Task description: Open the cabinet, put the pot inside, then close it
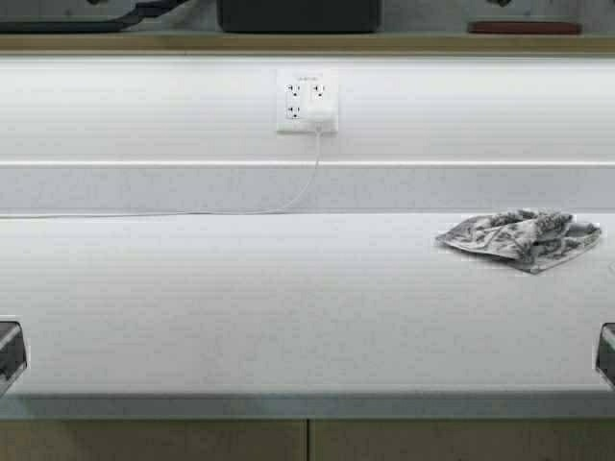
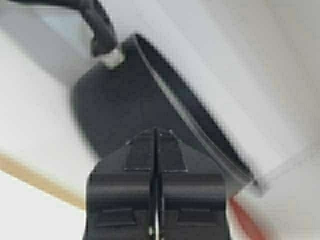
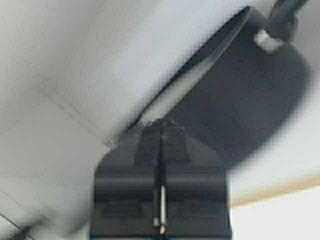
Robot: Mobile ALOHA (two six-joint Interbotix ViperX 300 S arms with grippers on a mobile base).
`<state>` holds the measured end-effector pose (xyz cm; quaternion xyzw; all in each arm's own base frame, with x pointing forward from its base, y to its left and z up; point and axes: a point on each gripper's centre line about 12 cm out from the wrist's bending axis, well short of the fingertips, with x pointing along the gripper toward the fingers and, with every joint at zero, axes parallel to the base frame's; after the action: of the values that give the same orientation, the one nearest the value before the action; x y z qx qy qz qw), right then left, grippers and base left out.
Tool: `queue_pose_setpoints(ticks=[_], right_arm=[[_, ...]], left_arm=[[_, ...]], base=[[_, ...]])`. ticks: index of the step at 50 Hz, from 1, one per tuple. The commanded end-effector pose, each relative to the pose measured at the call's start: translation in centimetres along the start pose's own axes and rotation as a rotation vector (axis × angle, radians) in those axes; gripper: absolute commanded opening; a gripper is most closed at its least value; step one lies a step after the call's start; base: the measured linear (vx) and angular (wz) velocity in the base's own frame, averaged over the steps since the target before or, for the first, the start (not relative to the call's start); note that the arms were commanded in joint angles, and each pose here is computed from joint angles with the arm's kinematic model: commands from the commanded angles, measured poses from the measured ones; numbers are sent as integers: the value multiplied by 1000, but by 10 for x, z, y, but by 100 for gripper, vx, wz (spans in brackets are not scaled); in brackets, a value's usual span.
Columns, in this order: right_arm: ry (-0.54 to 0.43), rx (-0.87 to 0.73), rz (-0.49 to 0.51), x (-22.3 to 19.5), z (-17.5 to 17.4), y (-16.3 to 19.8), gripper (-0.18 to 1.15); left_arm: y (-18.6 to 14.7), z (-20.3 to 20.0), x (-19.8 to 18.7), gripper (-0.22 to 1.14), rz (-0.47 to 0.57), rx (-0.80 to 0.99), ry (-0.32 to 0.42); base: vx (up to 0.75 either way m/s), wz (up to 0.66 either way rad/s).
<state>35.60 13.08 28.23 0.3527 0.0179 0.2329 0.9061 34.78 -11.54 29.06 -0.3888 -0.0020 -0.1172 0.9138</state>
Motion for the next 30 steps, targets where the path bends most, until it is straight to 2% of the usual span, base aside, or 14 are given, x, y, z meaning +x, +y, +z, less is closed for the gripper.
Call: queue_pose_setpoints(ticks=[1, 6, 12, 30], right_arm=[[109, -213, -113, -6, 9, 7, 10], [212, -374, -212, -12, 14, 4, 8], [240, -508, -217, -17, 18, 7, 8], [285, -534, -208, -39, -1, 3, 8]], left_arm=[[-11, 9, -5, 4, 15, 201, 62], [-11, 5, -6, 4, 36, 354, 138], [-5, -1, -12, 4, 63, 433, 205], [1, 4, -24, 4, 81, 476, 214]], base=[[-18, 5], [-16, 5], [-14, 2], [-22, 4]])
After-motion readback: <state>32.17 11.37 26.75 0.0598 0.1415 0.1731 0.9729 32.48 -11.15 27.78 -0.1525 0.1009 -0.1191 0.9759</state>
